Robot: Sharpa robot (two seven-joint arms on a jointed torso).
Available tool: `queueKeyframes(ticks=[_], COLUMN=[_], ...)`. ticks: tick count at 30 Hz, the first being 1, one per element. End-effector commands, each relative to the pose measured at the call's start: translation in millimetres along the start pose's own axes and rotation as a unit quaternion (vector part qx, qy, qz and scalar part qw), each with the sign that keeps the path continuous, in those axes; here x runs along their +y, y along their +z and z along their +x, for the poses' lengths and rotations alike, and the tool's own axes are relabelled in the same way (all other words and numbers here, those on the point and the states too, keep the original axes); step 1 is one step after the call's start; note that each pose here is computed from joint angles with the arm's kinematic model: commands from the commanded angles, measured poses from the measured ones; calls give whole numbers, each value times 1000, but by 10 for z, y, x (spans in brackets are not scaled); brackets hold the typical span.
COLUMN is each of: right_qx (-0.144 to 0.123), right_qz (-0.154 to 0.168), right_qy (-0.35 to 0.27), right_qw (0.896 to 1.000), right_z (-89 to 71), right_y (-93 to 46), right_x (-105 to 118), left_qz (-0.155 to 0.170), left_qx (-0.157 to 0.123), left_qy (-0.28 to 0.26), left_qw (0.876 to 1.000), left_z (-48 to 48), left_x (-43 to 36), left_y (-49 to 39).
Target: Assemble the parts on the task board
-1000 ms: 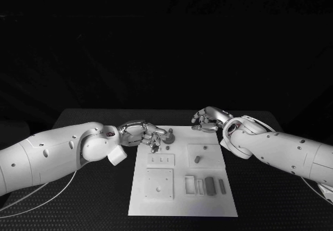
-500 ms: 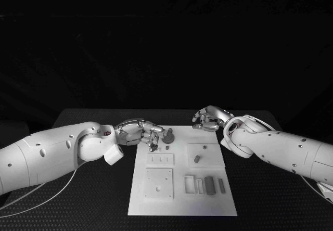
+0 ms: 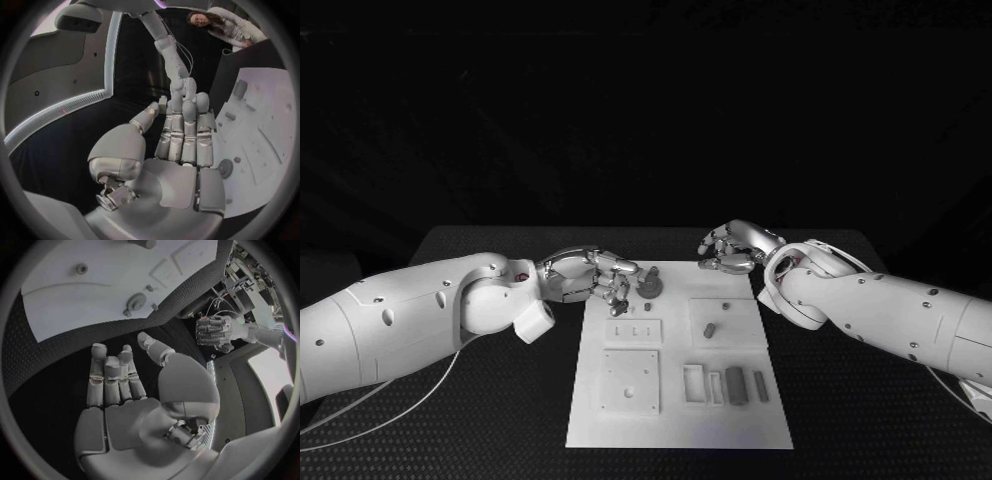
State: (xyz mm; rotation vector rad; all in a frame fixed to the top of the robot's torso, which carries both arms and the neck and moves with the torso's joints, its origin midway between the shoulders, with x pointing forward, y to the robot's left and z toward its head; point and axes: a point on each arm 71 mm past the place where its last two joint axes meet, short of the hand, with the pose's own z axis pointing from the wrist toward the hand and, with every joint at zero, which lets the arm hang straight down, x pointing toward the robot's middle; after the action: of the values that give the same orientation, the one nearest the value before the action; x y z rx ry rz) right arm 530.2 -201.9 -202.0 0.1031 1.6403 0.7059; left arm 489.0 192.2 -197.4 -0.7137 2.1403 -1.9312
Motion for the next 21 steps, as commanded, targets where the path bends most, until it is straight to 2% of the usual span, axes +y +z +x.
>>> queueKeyframes(ticks=[1, 2, 5, 6, 7, 8, 9, 10, 11, 14, 21], right_qx=[0, 0, -14, -22, -28, -32, -36, -43, -48, -51, -43], right_qz=[-22, -28, -75, -94, -112, -126, -135, -150, -161, -181, -196], right_qy=[1, 0, -10, -9, -6, -2, 1, 5, 8, 23, 72], right_qw=[1000, 1000, 997, 995, 993, 992, 990, 988, 986, 982, 977], right_z=[11, 15, 23, 28, 40, 56, 64, 68, 77, 107, 164], right_y=[-17, -21, -51, -66, -86, -111, -127, -143, -158, -191, -231], right_x=[65, 85, 220, 270, 317, 352, 374, 417, 452, 528, 642], left_qz=[10, 10, 1, -10, -19, -25, -33, -42, -43, -45, -41], left_qx=[-5, -12, -52, -81, -128, -156, -172, -207, -226, -251, -239], left_qy=[-2, -1, 2, 6, 4, -12, -17, -15, -17, -26, -31], left_qw=[1000, 1000, 999, 997, 992, 987, 984, 977, 973, 967, 970], left_z=[-9, -19, -74, -102, -146, -177, -189, -215, -234, -223, -151], left_x=[-21, -20, -9, 6, 18, 30, 41, 53, 56, 61, 60], left_y=[0, -1, -1, 1, 6, 3, 7, 2, -10, 6, 67])
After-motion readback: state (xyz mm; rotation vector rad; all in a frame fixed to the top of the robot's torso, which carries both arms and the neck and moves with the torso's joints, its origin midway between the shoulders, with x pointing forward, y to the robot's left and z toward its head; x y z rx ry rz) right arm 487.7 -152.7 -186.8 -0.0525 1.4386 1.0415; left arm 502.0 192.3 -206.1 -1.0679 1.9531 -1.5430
